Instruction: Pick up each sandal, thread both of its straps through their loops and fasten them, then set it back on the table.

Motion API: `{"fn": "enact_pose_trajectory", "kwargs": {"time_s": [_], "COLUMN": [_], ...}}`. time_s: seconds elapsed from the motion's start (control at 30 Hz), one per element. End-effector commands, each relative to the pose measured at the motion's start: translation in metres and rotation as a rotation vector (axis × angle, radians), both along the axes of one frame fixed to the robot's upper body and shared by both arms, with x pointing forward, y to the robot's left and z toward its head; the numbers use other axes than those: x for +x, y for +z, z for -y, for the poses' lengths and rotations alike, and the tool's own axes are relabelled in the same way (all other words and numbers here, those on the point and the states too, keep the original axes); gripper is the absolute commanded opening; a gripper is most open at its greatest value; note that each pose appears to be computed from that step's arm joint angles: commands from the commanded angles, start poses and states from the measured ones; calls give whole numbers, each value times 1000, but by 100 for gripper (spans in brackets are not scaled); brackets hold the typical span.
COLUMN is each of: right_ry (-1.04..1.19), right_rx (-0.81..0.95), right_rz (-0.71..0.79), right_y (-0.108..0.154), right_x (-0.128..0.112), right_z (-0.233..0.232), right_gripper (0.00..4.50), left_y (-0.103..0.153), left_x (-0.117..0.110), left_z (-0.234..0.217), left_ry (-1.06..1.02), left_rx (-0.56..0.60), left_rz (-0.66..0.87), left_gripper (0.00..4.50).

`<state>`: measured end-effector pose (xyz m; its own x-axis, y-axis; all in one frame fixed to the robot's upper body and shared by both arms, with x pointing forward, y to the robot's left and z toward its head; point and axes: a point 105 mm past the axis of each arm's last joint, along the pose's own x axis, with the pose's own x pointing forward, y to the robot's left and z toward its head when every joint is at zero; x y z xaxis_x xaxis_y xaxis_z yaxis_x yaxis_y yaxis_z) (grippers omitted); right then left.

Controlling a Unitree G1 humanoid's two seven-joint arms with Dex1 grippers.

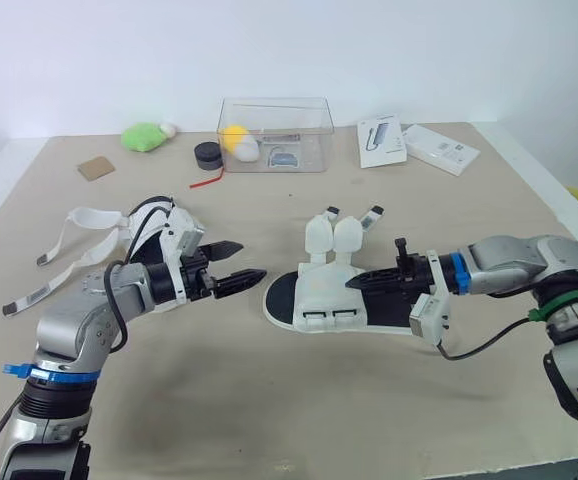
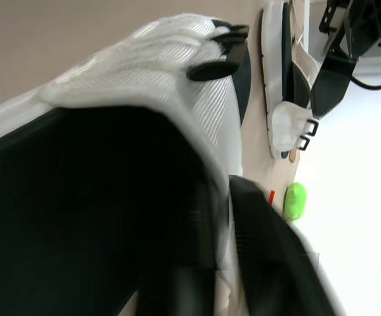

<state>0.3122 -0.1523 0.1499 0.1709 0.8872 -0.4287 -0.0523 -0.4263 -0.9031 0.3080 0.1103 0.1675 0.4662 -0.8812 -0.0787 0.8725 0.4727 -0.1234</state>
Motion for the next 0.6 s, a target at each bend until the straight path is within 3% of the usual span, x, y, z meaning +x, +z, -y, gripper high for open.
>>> {"fn": "enact_pose_trajectory", "kwargs": {"time_s": [0.03, 0.1, 0.13, 0.17, 0.2, 0.33, 0.4, 0.43, 0.47, 0.5, 0.6], "right_ry": [-18, -47, -77, -114, -152, -341, -459, -594, -711, -834, -937], "right_rx": [51, 51, 55, 53, 56, 79, 111, 158, 235, 328, 762], "right_rz": [64, 74, 76, 76, 74, 53, 27, -20, -110, -301, -1023], "right_y": [23, 27, 30, 32, 35, 41, 45, 49, 54, 53, 59], "right_x": [5, 7, 8, 11, 13, 26, 37, 53, 66, 76, 91], "right_z": [5, 13, 20, 27, 35, 64, 76, 85, 92, 102, 104], "right_gripper": [242, 325, 387, 410, 450, 450, 450, 450, 450, 450, 450], "left_y": [15, 16, 17, 17, 17, 8, 1, -4, -8, -11, -28], "left_x": [-1, -1, -2, -2, -3, -4, -4, -4, -5, -4, -2], "left_z": [3, 6, 8, 10, 12, 23, 31, 36, 41, 47, 57], "left_ry": [-27, -45, -58, -71, -83, -129, -150, -165, -177, -184, -190], "left_rx": [3, 12, 18, 26, 34, 101, 127, 147, 158, 159, 187], "left_rz": [75, 90, 97, 104, 111, 124, 122, 120, 117, 113, 90], "left_gripper": [450, 399, 370, 340, 281, 144, 45, 13, 3, 3, 3]}}
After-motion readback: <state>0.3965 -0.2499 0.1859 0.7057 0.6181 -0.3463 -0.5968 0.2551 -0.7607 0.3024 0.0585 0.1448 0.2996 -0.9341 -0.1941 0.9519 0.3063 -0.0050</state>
